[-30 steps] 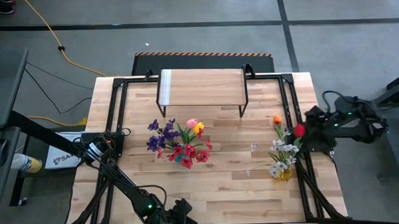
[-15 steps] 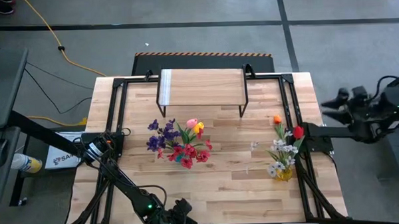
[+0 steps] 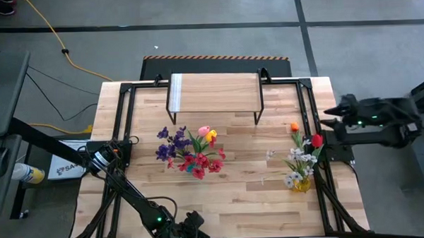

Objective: Pick and place flowers into a vace then onto a shelf
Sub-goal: Adjust the vases

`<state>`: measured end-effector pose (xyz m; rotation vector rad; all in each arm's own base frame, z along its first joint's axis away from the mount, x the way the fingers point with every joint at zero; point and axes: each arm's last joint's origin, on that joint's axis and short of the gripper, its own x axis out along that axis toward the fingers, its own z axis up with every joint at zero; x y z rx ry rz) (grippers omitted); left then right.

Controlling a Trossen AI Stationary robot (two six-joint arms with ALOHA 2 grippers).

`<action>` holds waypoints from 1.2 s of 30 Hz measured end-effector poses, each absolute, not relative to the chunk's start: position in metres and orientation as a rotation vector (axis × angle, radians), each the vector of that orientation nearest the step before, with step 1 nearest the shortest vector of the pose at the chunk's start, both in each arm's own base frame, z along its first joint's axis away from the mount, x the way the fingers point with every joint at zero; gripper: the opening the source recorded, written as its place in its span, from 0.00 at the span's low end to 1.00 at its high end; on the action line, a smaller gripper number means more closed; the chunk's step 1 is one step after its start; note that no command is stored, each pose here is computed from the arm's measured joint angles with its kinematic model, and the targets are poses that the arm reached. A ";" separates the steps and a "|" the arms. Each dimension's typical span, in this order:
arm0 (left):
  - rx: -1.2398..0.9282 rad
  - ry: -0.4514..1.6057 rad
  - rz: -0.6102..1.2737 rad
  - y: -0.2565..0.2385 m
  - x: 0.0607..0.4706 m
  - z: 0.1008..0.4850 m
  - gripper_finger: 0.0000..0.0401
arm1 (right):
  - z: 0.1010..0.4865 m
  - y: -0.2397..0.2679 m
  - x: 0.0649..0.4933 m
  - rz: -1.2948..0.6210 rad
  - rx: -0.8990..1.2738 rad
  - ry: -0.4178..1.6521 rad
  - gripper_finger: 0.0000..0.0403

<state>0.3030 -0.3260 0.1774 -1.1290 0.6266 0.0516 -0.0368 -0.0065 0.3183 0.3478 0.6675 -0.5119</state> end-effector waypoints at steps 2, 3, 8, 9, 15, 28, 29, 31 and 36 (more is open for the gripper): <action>-1.130 0.626 0.053 -0.326 0.303 0.177 0.72 | 0.314 -0.009 -0.026 -0.591 0.300 0.736 0.55; -1.134 0.626 0.054 -0.326 0.303 0.177 0.72 | 0.312 -0.010 -0.021 -0.632 0.274 0.753 0.55; -1.145 0.627 0.057 -0.326 0.303 0.177 0.72 | 0.308 -0.015 0.000 -0.761 0.167 0.837 0.55; -1.145 0.627 0.057 -0.326 0.303 0.177 0.72 | 0.308 -0.016 0.003 -0.771 0.146 0.850 0.55; -1.145 0.627 0.057 -0.326 0.303 0.177 0.72 | 0.305 -0.016 0.015 -0.734 0.028 0.947 0.54; -1.140 0.630 0.062 -0.326 0.303 0.177 0.72 | 0.305 -0.016 0.016 -0.701 0.037 0.952 0.54; -1.140 0.630 0.062 -0.326 0.303 0.177 0.72 | 0.305 -0.016 0.016 -0.702 0.039 0.951 0.54; -1.140 0.630 0.062 -0.326 0.303 0.177 0.72 | 0.305 -0.016 0.016 -0.703 0.039 0.945 0.54; -1.140 0.628 0.063 -0.326 0.303 0.177 0.72 | 0.306 -0.016 0.016 -0.707 0.038 0.944 0.54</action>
